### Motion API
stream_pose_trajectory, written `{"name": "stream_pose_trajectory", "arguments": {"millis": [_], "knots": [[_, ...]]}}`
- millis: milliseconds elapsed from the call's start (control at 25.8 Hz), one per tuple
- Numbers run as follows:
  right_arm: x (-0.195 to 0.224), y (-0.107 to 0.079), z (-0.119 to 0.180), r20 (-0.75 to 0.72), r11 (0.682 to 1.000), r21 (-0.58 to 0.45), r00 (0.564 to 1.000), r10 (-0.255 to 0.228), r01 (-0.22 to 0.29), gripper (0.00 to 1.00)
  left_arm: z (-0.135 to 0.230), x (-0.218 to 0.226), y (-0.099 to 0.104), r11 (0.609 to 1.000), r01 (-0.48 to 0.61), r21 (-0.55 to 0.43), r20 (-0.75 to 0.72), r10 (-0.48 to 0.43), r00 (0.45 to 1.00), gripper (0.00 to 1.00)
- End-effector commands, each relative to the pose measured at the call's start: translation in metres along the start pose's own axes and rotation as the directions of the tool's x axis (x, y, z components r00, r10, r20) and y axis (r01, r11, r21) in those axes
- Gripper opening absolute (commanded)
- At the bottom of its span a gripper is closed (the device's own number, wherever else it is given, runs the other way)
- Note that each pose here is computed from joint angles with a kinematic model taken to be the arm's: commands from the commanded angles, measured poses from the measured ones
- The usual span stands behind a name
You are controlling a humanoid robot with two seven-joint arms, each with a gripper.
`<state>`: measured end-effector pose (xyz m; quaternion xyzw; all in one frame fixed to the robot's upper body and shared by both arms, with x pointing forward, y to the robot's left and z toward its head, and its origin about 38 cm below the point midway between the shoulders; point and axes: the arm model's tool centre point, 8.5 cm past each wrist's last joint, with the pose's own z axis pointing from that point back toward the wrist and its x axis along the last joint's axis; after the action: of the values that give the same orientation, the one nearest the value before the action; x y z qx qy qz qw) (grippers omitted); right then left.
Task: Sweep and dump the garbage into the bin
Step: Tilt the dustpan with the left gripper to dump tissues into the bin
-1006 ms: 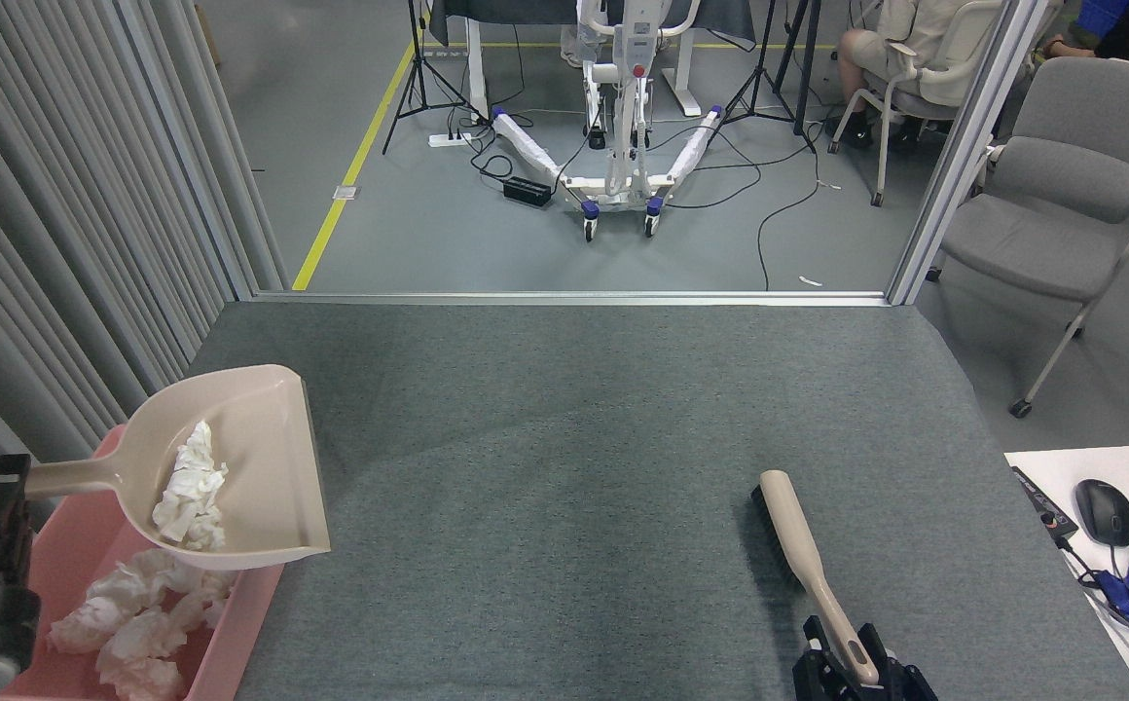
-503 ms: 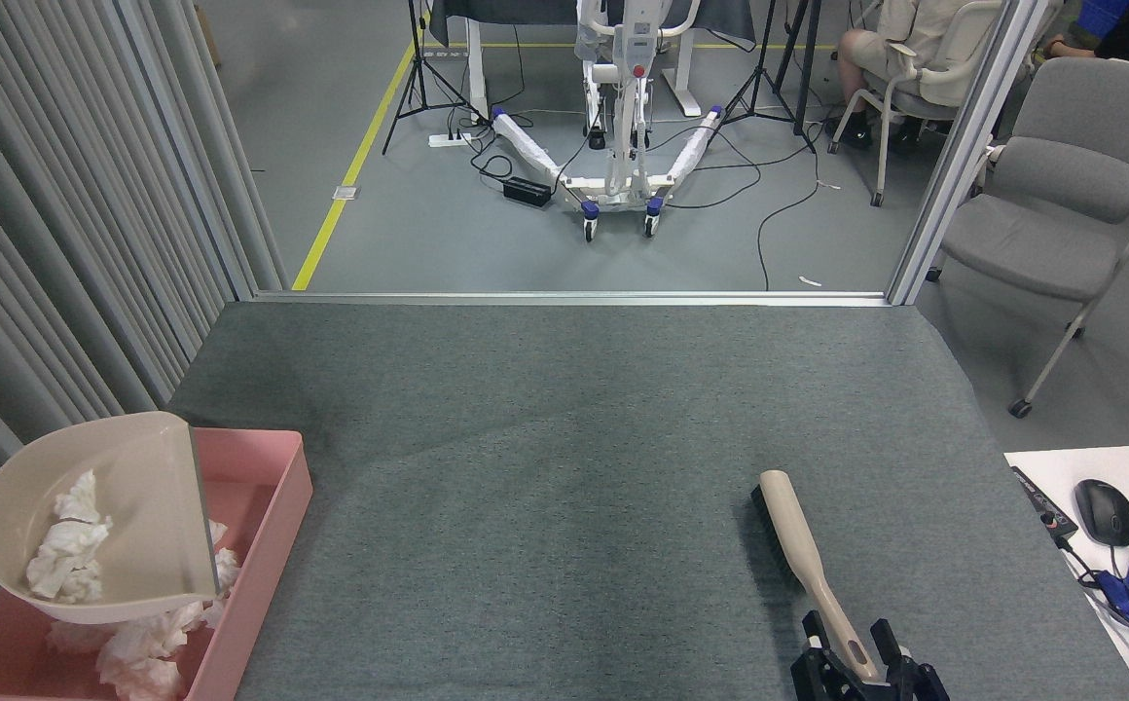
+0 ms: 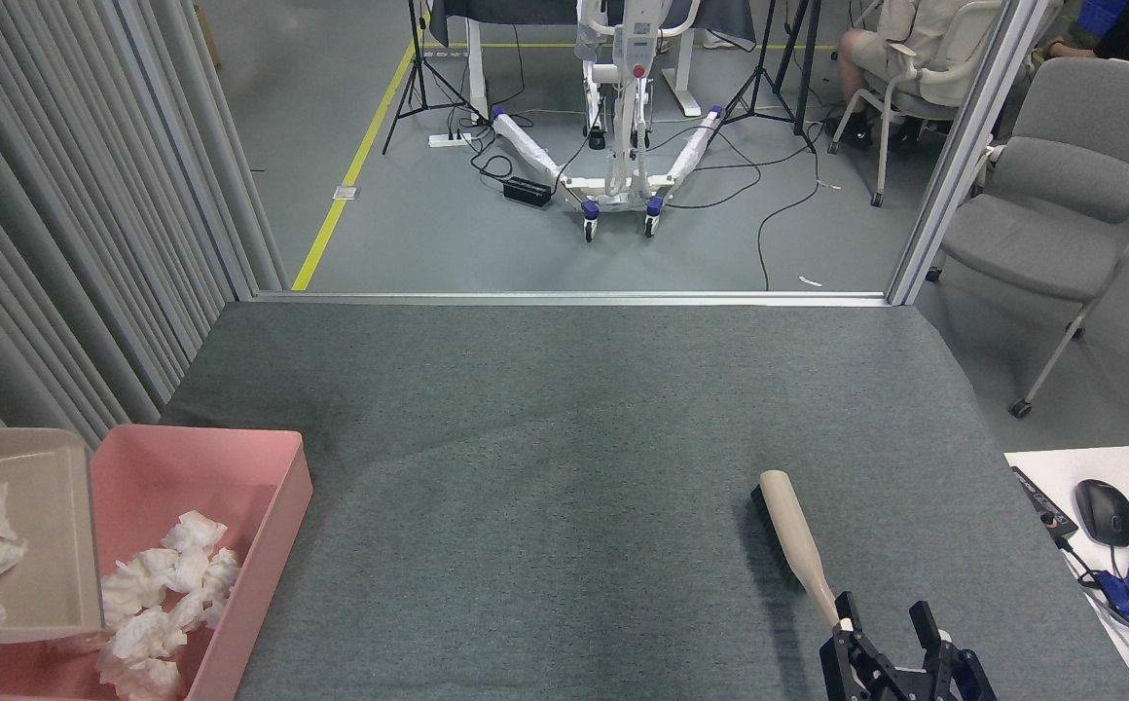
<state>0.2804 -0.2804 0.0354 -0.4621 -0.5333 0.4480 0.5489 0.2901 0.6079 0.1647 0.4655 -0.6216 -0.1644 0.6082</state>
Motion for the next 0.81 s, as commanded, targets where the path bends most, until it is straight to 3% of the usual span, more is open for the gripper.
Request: {"name": "stream_pose_trajectory", "arguments": {"millis": [0,232,387,503,581,658,774], "knots": [[-0.003,-0.009,-0.001,-0.002,0.999,-0.019,0.999,0.045,-0.045,0.81,-0.007,0.004,0.004,0.989,0.151,0.002,0.005,-0.151,0.989,0.00],[-0.010,-0.015,-0.002,-0.034,0.997,-0.029,0.997,0.069,-0.070,0.88,-0.016,0.017,0.017,0.989,0.142,0.037,0.040,-0.144,0.989,0.00],[-0.014,-0.020,-0.003,-0.027,0.993,-0.036,0.994,0.107,-0.108,0.95,-0.021,0.035,0.025,0.997,-0.029,0.069,0.092,0.023,0.996,0.00],[-0.016,-0.021,-0.003,-0.030,0.992,-0.040,0.992,0.122,-0.123,0.97,-0.036,0.051,0.050,0.996,0.036,0.077,0.115,-0.044,0.992,0.00],[-0.016,-0.021,-0.003,-0.028,0.992,-0.039,0.992,0.121,-0.122,0.98,-0.039,0.063,0.052,0.997,0.015,0.075,0.142,-0.025,0.990,0.00],[-0.016,-0.022,-0.004,-0.028,0.992,-0.042,0.992,0.121,-0.122,0.98,-0.042,0.076,0.051,0.996,-0.038,0.075,0.170,0.025,0.985,0.00],[-0.016,-0.023,-0.004,-0.029,0.991,-0.046,0.992,0.126,-0.127,0.98,-0.039,0.091,0.045,0.978,-0.200,0.052,0.203,0.185,0.961,0.00]]}}
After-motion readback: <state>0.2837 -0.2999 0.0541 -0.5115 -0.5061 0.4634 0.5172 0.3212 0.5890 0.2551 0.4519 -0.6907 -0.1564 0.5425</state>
